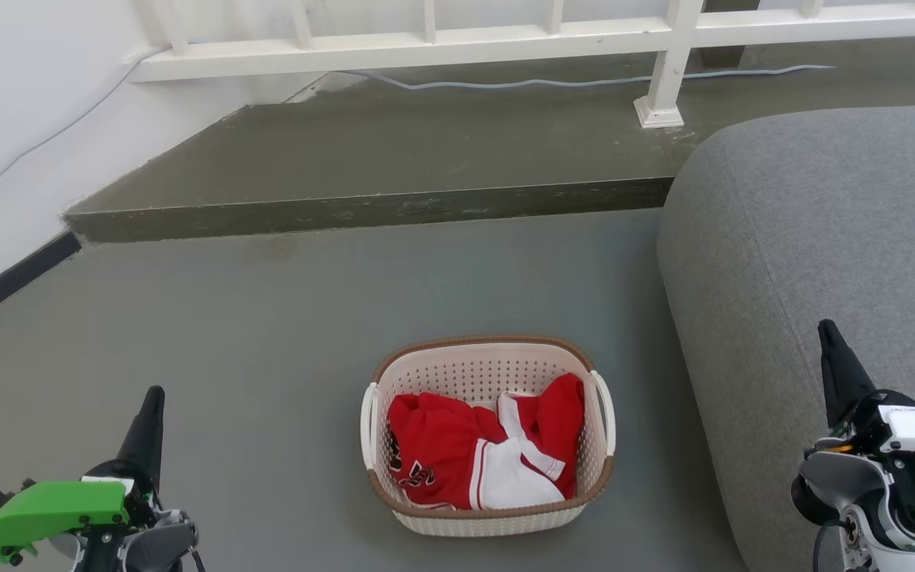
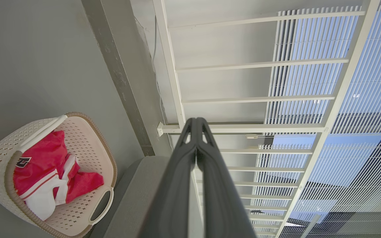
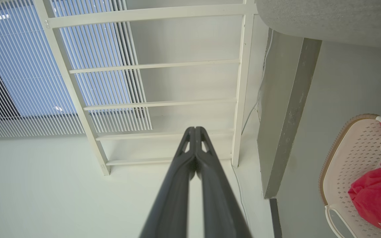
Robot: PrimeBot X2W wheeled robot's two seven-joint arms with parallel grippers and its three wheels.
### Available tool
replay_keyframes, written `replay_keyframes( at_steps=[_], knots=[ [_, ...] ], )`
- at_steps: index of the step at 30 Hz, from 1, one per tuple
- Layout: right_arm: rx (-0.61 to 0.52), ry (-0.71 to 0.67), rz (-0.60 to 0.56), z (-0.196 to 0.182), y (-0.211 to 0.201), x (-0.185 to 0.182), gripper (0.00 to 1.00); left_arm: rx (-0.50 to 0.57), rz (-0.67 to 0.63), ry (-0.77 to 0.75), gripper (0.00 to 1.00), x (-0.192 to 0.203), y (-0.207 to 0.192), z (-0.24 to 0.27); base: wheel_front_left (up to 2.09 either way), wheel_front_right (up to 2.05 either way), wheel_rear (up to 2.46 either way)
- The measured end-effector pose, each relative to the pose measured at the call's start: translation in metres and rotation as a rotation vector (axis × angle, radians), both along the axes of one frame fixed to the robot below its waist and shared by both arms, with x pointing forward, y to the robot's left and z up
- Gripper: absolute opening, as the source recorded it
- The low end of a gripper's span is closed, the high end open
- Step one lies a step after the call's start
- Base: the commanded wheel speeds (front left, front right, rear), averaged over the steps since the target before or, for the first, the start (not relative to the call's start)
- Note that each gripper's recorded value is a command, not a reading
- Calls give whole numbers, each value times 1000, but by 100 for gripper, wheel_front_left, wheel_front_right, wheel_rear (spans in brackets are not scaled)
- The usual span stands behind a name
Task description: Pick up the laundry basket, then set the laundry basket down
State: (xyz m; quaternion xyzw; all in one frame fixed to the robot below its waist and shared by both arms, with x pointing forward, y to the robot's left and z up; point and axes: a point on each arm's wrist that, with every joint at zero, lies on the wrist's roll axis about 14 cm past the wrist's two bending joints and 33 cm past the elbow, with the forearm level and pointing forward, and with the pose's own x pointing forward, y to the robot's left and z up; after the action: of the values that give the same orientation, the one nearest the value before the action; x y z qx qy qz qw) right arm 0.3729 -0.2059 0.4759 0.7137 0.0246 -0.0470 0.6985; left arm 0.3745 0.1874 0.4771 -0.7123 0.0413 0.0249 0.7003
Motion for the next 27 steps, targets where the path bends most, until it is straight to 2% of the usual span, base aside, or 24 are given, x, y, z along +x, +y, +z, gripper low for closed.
replay_keyframes(
  at_steps=[1, 2, 9, 27],
  knots=[
    [0, 0, 0, 0, 0, 0, 0, 0, 0, 0, 0, 0, 0, 0, 0, 0, 0],
    [0, 0, 0, 0, 0, 0, 100, 0, 0, 0, 100, 0, 0, 0, 0, 0, 0],
    [34, 110, -4, -36, 7, -21, 100, -30, -1, 98, 100, -17, -9, -32, 0, 0, 0],
    [-24, 57, 4, -19, 11, -13, 100, 15, 7, 66, 100, -12, -13, -22, 0, 0, 0]
  ],
)
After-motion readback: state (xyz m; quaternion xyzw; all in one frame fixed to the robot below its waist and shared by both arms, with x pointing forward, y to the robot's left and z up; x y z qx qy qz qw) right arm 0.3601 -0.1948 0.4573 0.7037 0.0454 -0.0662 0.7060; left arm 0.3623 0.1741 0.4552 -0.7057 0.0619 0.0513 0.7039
